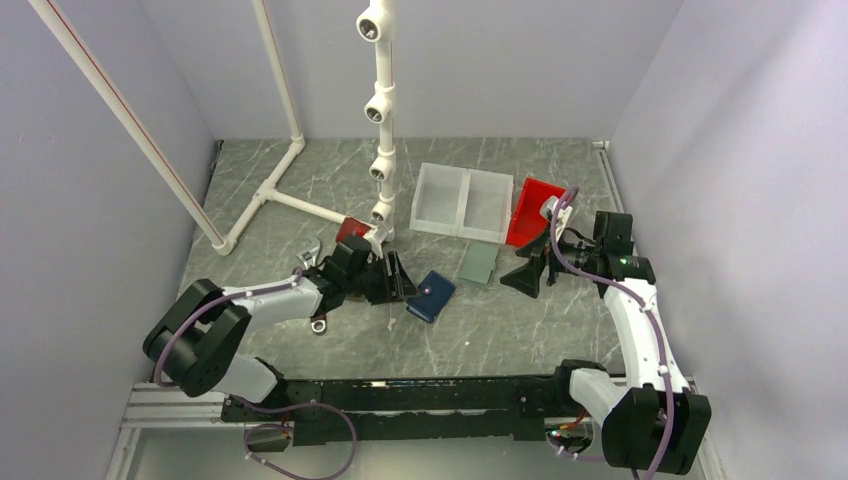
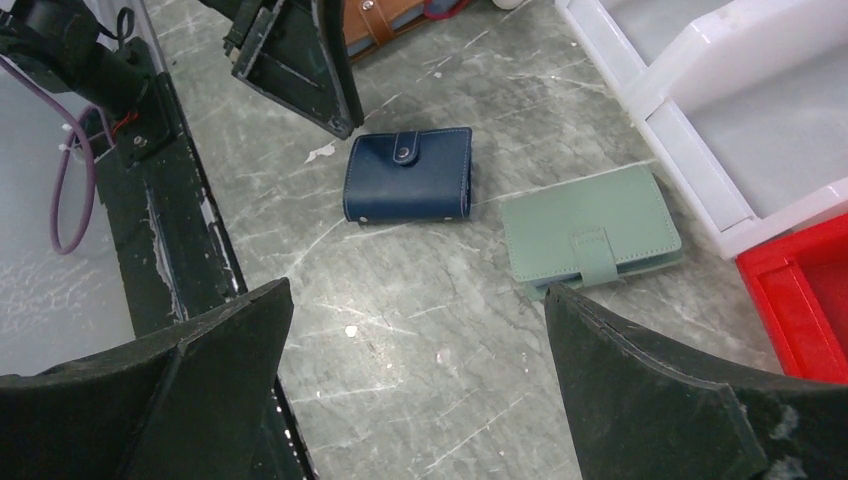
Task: Take the credit cards out of the card holder
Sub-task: Open the card holder at the center of the board.
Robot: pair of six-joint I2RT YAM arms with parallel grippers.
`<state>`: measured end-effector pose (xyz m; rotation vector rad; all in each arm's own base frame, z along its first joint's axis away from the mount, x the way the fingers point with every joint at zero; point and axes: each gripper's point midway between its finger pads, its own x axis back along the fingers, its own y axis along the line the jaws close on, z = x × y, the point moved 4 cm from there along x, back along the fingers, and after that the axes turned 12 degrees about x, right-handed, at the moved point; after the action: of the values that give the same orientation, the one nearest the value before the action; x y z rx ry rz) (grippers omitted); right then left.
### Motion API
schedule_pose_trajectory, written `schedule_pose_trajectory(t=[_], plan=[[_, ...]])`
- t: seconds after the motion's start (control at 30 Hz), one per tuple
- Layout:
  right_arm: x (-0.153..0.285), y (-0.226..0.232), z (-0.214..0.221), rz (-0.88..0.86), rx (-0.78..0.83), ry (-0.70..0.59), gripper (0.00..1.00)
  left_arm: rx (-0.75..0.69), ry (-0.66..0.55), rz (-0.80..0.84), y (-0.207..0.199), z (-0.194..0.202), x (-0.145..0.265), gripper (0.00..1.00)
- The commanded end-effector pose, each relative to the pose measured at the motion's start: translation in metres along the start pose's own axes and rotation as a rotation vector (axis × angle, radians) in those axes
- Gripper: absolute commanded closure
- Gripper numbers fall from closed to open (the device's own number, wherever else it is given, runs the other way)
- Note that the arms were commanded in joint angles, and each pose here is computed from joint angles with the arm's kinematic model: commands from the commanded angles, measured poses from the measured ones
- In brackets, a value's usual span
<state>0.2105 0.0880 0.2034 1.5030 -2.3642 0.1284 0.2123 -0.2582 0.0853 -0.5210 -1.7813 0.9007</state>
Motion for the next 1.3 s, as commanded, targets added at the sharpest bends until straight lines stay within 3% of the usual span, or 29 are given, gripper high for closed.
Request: schedule_pose_trajectory(t=[0.0, 0.43, 0.73, 1.03, 1.27], plan=[[0.004, 0.003, -0.017, 0.006, 0.1, -0.031, 0.0, -0.06, -0.068, 0.036, -0.021, -0.013, 0.012, 0.37], [0.008, 0.009, -0.023, 0.034, 0.166, -0.06, 0.0, -0.072, -0.082, 0.117, -0.042, -0.009, 0.024, 0.18], [0.005, 0.012, -0.022, -0.023, 0.171, -0.077, 0.0, -0.087, -0.069, 0.135, -0.047, -0.001, 0.032, 0.15], [0.009, 0.008, -0.019, 0.034, 0.198, -0.06, 0.0, -0.173, -0.102, 0.166, -0.051, 0.003, 0.055, 0.12], [0.009, 0.006, -0.017, 0.044, 0.189, -0.054, 0.0, -0.199, -0.091, 0.132, -0.037, 0.004, 0.043, 0.13]])
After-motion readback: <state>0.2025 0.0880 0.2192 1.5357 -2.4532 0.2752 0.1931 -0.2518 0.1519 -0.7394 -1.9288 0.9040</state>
